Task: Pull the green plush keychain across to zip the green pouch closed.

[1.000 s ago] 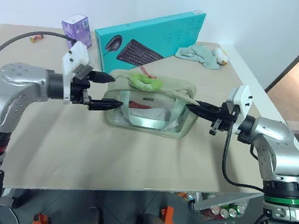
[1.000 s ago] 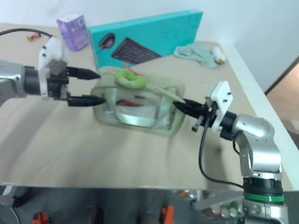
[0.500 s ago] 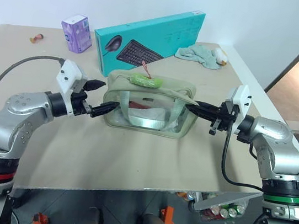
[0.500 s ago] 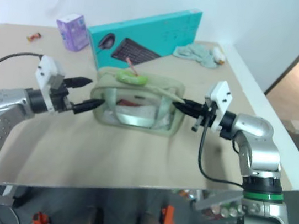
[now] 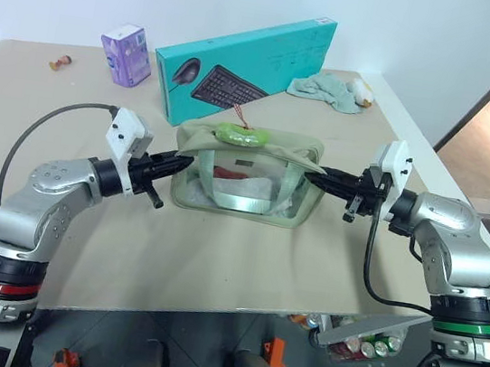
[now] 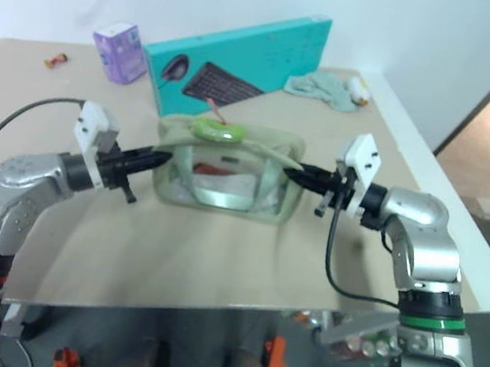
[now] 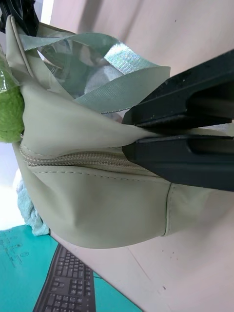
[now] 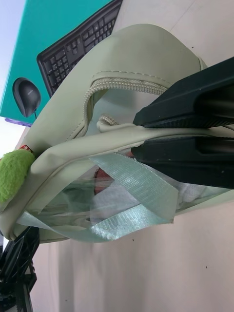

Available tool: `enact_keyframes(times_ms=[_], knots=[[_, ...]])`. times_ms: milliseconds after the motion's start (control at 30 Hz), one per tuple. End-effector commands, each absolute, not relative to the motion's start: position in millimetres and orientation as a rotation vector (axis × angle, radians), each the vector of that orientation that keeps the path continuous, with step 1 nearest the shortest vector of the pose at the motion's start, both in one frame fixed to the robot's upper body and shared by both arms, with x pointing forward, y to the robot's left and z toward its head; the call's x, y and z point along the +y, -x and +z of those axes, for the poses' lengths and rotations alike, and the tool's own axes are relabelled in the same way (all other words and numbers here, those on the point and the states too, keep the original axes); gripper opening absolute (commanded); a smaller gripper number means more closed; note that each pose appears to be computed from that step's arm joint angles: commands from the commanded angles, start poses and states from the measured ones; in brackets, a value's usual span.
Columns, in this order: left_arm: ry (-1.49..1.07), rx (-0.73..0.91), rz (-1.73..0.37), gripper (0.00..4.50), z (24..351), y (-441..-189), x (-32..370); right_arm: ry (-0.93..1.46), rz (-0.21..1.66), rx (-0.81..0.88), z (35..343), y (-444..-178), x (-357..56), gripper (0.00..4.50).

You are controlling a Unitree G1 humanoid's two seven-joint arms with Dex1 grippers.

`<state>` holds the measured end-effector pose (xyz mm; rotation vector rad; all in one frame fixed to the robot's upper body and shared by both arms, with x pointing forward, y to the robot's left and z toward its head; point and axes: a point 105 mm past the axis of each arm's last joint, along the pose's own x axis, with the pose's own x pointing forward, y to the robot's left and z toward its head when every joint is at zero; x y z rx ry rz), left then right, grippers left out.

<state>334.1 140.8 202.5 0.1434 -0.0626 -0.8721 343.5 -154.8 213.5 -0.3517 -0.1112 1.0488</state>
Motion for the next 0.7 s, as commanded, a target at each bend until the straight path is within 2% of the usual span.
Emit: enact_keyframes(times_ms=[33, 200, 233, 367, 567, 700], knots=[[-0.170, -0.126, -0.869, 0.00, 218, -332, 136, 0.344, 1.071, -0.165, 231, -336, -151, 1.09], [-0.173, -0.123, -0.876, 0.00, 217, -330, 134, 0.372, 1.061, -0.189, 238, -334, -153, 2.65], [-0.169, -0.122, -0.879, 0.00, 217, -330, 133, 0.379, 1.057, -0.190, 242, -333, -155, 3.13], [-0.151, -0.121, -0.890, 0.00, 220, -327, 127, 0.468, 1.056, -0.290, 281, -323, -150, 4.44], [-0.154, -0.117, -0.890, 0.00, 220, -326, 123, 0.488, 1.128, -0.413, 299, -313, -108, 4.48], [-0.157, -0.115, -0.889, 0.00, 218, -326, 121, 0.473, 1.203, -0.438, 294, -311, -79, 4.48]])
